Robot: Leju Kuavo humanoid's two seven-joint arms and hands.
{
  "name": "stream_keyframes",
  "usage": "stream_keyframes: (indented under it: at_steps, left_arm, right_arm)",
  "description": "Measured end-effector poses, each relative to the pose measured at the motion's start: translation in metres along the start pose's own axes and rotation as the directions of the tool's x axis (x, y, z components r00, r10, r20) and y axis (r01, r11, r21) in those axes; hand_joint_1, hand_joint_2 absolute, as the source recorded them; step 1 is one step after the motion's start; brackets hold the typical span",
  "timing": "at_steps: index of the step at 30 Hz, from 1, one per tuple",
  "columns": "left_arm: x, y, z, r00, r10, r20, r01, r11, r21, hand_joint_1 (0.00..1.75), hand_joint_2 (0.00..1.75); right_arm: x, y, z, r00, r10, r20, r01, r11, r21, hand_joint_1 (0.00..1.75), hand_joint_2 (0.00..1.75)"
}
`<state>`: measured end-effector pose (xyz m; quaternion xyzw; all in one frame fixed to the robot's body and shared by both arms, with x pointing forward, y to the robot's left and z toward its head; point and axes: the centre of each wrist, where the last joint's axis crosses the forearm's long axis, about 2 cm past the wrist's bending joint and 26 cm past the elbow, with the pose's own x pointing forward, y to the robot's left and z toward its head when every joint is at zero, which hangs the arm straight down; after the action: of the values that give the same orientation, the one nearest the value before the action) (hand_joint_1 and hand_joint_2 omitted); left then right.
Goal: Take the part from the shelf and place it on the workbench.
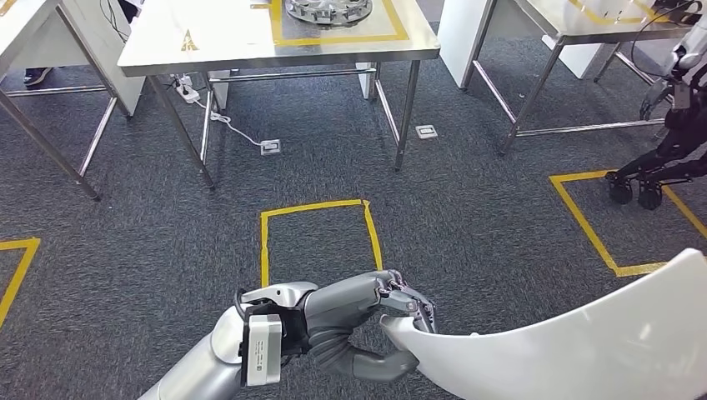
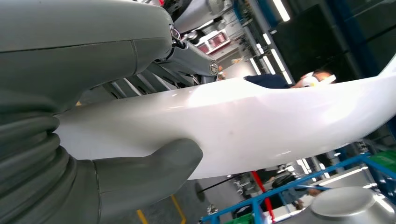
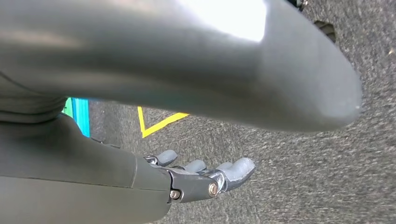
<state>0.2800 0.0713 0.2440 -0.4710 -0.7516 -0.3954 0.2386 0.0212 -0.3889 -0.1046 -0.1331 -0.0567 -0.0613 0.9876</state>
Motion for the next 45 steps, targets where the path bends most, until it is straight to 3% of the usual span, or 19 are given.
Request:
stream_keyframes:
  at_steps: [45]
  left_arm:
    - [0.0012, -0.0026, 0.0007, 0.999, -0.039, -0.022, 0.039, 0.999, -0.004, 1.75, 1.75]
  right_arm:
    - [-0.0014, 0.0033, 0.0004, 1.000, 0.005, 0.001, -0.005, 1.000, 0.004, 0.00, 0.00]
